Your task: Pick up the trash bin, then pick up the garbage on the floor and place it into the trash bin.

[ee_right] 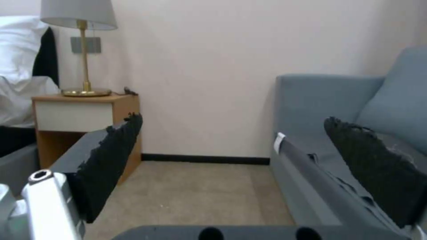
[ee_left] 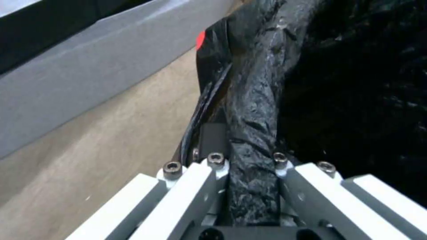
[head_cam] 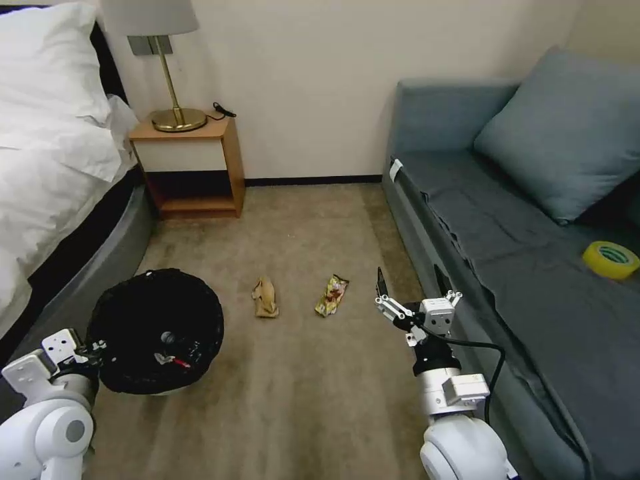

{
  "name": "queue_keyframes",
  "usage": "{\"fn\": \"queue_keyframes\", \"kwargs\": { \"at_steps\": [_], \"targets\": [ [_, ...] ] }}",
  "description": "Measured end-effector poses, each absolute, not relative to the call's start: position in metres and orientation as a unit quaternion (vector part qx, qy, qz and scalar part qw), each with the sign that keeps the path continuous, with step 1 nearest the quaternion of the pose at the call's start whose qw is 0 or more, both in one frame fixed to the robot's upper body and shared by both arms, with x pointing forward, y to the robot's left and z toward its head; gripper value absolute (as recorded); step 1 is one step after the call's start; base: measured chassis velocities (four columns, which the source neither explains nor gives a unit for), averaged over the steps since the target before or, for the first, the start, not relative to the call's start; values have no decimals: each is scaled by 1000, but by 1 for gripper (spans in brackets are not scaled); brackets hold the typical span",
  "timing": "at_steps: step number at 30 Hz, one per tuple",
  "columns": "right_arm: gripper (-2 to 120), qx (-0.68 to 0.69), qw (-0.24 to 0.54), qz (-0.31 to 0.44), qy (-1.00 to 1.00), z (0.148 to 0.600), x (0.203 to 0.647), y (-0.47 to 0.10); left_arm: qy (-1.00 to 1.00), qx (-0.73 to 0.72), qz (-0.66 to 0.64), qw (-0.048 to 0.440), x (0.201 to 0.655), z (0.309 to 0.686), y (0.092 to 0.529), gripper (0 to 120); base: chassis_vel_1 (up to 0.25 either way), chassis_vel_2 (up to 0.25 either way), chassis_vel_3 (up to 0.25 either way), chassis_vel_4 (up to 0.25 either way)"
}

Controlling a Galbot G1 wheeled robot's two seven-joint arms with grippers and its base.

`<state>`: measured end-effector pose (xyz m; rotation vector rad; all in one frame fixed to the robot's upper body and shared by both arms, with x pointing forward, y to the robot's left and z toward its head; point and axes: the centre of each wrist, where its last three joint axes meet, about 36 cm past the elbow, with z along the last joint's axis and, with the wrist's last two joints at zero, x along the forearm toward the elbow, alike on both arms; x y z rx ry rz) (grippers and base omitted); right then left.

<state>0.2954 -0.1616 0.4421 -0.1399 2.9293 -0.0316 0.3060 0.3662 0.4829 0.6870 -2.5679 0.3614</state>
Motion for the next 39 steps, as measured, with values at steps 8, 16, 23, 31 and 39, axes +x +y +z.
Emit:
{"fn": "queue_keyframes", "kwargs": {
  "at_steps": [8,16,23,31,39],
  "targets": [
    [100,-52,103,-10,993,441,298,-160,-932,250,133,227,308,482,367,3,-155,147,148,-147],
    [100,-55,100,-12,993,439,300,-160,-932,252,133,225,308,483,368,3,-145,154,154,-146],
    [100,-64,95,-10,993,436,301,-154,-931,255,133,224,306,484,369,3,-138,135,133,-127],
    [100,-68,94,-11,993,435,305,-153,-931,258,133,223,306,485,371,3,-127,134,134,-139],
    [100,-76,91,-8,993,434,310,-150,-931,257,135,223,307,484,371,3,-128,144,138,-130]
  ]
}}
